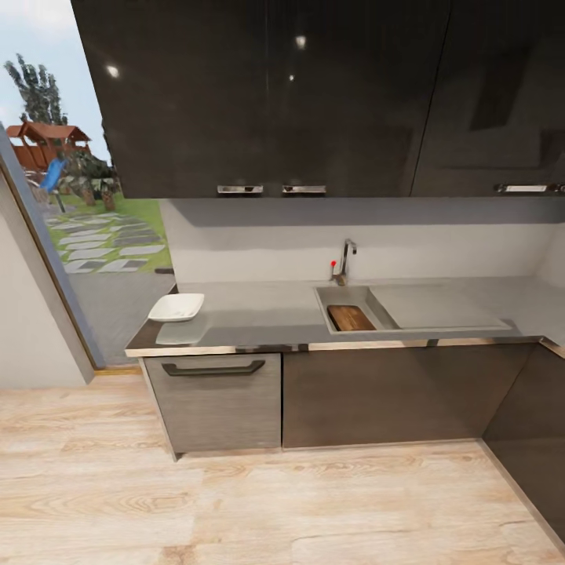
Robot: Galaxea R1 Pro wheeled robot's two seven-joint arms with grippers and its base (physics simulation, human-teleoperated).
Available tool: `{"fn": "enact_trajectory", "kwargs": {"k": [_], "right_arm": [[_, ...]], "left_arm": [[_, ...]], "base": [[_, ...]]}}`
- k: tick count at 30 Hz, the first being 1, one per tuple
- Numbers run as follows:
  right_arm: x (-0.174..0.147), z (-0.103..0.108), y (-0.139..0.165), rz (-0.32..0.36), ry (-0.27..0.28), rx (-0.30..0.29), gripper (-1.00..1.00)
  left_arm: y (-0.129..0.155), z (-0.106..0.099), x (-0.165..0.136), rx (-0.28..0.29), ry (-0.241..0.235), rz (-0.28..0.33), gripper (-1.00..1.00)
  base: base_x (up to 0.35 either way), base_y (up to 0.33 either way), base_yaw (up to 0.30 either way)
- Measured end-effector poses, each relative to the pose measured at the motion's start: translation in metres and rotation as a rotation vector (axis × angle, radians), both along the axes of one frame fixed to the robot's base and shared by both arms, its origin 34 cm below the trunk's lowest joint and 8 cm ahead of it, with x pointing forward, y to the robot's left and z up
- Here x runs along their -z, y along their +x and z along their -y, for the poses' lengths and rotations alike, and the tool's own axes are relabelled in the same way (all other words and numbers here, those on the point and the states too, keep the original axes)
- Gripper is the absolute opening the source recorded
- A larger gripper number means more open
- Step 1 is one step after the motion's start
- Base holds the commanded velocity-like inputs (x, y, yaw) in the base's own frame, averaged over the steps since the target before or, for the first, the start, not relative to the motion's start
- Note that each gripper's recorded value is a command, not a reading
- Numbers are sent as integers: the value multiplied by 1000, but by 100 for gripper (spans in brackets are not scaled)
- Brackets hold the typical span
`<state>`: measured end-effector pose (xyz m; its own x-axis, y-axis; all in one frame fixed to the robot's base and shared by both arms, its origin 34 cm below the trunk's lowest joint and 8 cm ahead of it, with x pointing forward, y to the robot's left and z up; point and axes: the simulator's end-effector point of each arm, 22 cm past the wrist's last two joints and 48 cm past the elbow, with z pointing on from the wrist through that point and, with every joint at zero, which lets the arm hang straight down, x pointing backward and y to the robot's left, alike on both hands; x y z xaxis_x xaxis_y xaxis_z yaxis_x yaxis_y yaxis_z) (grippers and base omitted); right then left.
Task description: In the kitchen, take the Vidalia onion out of the sink, dice it on the chopping board with the paring knife, put the diced onion into the bowl on the countertop, then place both the paring knife and the chopping board into the sink.
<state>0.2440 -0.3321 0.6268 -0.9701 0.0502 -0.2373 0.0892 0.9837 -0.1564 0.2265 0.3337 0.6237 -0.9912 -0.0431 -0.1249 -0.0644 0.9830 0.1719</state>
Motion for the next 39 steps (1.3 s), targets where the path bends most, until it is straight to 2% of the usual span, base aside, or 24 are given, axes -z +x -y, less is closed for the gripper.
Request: {"fn": "enact_trajectory", "kwargs": {"k": [1, 3, 6, 8, 14, 16, 19, 25, 28, 32, 35, 39], "right_arm": [[3, -3, -20, -44, 6, 1, 100], [7, -8, -55, -132, 23, 3, 100], [9, -15, -96, -239, 45, 8, 100], [10, -19, -106, -261, 54, 12, 100], [9, -19, -108, -267, 52, 47, 100], [9, -19, -108, -267, 53, 52, 100], [9, -20, -108, -265, 56, 55, 100], [10, -21, -107, -260, 58, 55, 100], [10, -23, -106, -258, 62, 56, 100], [10, -25, -100, -240, 64, 50, 100], [9, -27, -72, -147, 66, 44, 100], [3, -26, -31, 28, 57, 34, 100]], "left_arm": [[-14, 4, 2, -3, -19, -57, 100], [-39, 18, 4, -7, -90, -150, 100], [-85, 36, 4, -17, -190, -248, 100], [-98, 42, 4, -20, -215, -269, 100], [-102, 50, 4, -17, -230, -274, 100], [-100, 52, 4, -13, -234, -268, 100], [-88, 55, 6, -4, -237, -228, 100], [-48, 53, 7, 32, -227, -55, 100], [-34, 53, 5, 45, -224, 8, 100], [-31, 53, 5, 48, -223, 25, 100], [-30, 53, 5, 49, -223, 29, 100], [-30, 53, 5, 49, -223, 29, 100]], "base": [[0, 0, 0], [0, 0, 0], [0, 0, 0], [0, 0, 0], [0, 0, 0], [0, 0, 0], [0, 0, 0], [0, 0, 0], [0, 0, 0], [0, 0, 0], [0, 0, 0], [0, 0, 0]]}}
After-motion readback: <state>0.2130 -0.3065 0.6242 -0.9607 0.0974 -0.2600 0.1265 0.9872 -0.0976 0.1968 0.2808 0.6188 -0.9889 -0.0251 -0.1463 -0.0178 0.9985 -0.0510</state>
